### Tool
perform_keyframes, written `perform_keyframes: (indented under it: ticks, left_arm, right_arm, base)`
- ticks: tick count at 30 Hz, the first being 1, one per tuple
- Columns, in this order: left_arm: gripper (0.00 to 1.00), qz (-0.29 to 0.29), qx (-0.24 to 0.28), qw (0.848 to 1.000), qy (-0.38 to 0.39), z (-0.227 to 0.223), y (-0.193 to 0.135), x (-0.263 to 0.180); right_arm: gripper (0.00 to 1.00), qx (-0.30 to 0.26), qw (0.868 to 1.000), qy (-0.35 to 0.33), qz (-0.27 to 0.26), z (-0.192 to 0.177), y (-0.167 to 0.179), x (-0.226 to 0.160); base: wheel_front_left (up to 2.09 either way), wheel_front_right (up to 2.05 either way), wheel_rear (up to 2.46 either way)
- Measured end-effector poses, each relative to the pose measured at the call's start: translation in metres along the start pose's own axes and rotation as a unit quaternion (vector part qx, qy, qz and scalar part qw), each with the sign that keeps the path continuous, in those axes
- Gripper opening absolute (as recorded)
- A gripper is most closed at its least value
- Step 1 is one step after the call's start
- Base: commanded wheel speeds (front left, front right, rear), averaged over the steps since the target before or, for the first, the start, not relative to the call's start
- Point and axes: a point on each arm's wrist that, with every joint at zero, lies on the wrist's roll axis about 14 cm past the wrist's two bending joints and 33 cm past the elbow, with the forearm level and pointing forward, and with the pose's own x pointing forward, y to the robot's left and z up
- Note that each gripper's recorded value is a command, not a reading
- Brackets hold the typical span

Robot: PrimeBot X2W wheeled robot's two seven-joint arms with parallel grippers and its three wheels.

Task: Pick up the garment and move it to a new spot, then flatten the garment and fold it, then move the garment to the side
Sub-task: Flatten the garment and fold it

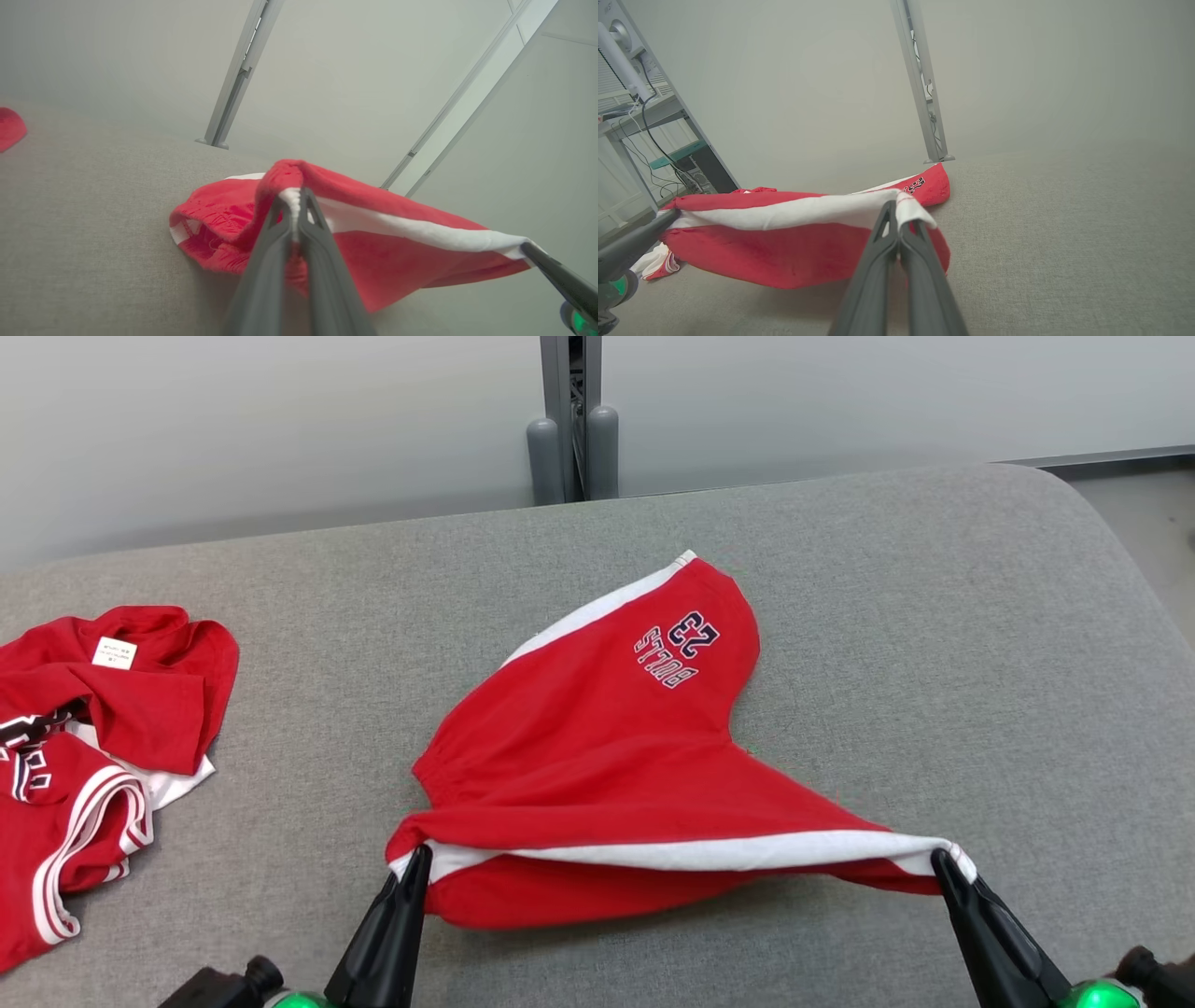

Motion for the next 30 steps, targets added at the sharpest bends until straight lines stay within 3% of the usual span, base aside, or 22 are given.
perform_keyframes:
  ticks: [15, 30]
  left_arm:
    - [0.0, 0.023, -0.048, 0.998, 0.031, -0.022, 0.004, -0.016]
    - [0.0, 0.082, -0.137, 0.987, 0.03, -0.044, 0.041, 0.056]
  right_arm:
    - [0.0, -0.002, 0.999, 0.048, 0.008, -0.016, 0.0, 0.008]
    - [0.0, -0.046, 0.993, 0.095, 0.044, -0.033, -0.031, 0.128]
  base:
    - [0.0, 0.0, 0.0]
    - [0.0, 0.0, 0.0]
